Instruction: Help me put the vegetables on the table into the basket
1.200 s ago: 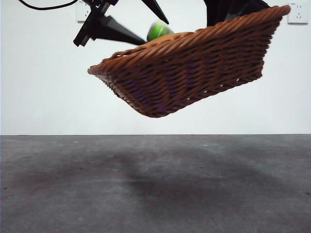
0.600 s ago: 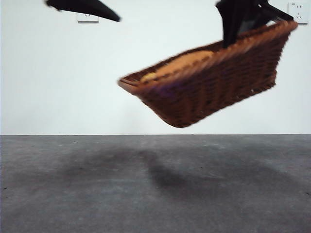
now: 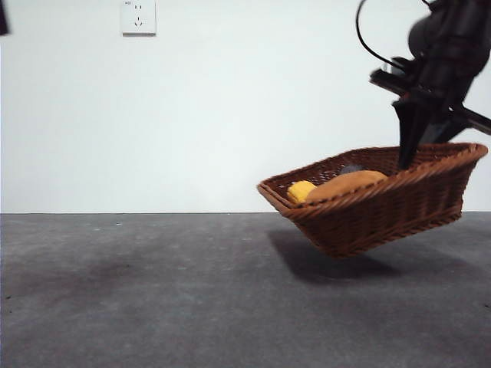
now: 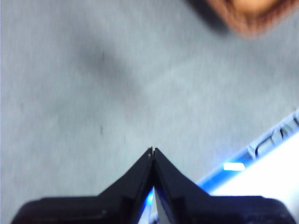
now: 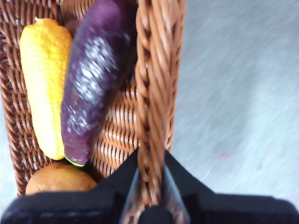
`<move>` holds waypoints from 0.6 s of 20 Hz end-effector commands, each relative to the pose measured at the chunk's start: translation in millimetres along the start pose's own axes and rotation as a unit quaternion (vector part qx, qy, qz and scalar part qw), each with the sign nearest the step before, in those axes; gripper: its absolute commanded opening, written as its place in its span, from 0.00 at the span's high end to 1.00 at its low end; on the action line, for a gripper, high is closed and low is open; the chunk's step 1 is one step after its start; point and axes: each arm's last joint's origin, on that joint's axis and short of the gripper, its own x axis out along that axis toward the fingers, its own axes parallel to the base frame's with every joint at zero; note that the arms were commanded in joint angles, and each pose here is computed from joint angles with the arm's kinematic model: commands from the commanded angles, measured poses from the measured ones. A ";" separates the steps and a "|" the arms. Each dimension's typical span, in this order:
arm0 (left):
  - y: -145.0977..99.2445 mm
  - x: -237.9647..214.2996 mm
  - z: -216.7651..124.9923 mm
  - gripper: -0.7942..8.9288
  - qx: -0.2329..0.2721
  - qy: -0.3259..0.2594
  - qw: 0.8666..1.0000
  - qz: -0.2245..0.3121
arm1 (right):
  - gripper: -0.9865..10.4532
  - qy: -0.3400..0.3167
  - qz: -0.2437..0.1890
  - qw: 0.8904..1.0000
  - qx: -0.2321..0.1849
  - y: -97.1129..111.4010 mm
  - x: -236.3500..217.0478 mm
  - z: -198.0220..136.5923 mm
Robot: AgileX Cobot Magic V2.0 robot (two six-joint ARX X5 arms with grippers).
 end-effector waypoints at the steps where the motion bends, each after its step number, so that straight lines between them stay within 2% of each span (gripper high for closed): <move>1: 1.7 -10.6 -9.9 0.93 0.001 -0.002 1.000 0.006 | 0.93 0.000 0.015 1.000 0.010 -22.0 7.3 4.1; 3: 2.4 -19.2 -17.0 0.93 -0.010 -0.013 1.000 0.004 | 0.93 0.006 0.016 1.000 0.016 -42.7 14.9 5.9; 5: 2.8 -24.9 -20.9 0.93 -0.024 -0.026 0.999 0.003 | 0.93 0.010 0.036 0.999 0.023 -56.1 24.3 7.8; 8: 3.0 -25.9 -22.3 0.93 -0.037 -0.025 0.999 0.002 | 0.93 0.001 0.082 0.996 0.026 -67.5 41.1 13.6; 12: 3.4 -25.8 -26.5 0.93 -0.039 -0.003 0.999 0.005 | 0.93 0.014 0.085 0.996 0.028 -78.8 64.2 16.6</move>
